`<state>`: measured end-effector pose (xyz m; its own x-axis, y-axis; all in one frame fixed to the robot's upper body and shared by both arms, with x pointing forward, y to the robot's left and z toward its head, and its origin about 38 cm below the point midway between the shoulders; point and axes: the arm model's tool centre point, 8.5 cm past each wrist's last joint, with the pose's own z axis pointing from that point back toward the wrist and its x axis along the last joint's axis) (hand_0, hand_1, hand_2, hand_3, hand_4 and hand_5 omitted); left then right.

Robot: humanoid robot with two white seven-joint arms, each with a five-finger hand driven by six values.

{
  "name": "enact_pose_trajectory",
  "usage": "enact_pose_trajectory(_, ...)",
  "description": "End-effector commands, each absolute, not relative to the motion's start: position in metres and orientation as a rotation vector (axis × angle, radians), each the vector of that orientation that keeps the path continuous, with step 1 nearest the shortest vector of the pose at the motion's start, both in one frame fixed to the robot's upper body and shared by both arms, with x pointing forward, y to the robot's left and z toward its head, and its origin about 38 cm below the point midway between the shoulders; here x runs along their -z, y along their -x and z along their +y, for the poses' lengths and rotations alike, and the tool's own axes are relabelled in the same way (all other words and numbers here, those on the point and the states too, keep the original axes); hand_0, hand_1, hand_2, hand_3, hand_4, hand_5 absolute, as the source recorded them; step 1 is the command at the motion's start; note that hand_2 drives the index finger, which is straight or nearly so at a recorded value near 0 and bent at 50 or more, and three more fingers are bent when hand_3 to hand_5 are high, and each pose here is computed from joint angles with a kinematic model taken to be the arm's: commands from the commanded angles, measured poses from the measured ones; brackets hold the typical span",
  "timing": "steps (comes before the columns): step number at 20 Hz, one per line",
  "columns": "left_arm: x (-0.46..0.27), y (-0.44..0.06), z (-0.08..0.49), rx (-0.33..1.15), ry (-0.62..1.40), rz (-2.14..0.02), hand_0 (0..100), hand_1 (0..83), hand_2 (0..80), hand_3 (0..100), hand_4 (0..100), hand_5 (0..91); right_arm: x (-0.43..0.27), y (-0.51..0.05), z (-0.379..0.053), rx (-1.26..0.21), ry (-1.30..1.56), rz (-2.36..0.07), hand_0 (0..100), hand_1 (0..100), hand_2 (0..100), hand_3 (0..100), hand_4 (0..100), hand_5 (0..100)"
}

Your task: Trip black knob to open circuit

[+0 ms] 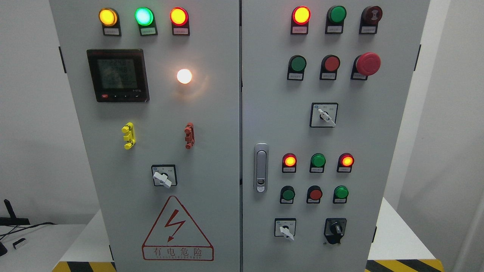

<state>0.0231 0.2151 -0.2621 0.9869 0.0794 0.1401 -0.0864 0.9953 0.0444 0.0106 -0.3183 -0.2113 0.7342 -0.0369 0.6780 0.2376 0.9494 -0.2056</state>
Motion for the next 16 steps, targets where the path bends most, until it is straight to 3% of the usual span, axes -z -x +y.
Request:
enact_pose_trajectory(1, 0.262, -0.023, 0.215, -0.053, -0.048, -0.139, 12, 38.9, 0.0, 0, 0, 0.0, 0.144, -0.072, -0.339, 0.252, 0.402, -1.132, 25, 54, 15, 42, 38, 36)
enact_pose_trajectory(6, 0.262, -0.024, 0.214, -0.053, -0.047, -0.141, 12, 38.9, 0.0, 0, 0, 0.0, 0.107, -0.079, -0.342, 0.212, 0.447, -1.38, 23, 61, 26, 55, 57, 65)
enact_pose_trajectory(16, 0.262, -0.023, 0.215, -0.053, -0.048, -0.139, 12, 38.9, 0.0, 0, 0, 0.0, 0.005, -0.111, -0.378, 0.225, 0.604, -1.72, 24, 65, 31, 62, 67, 76)
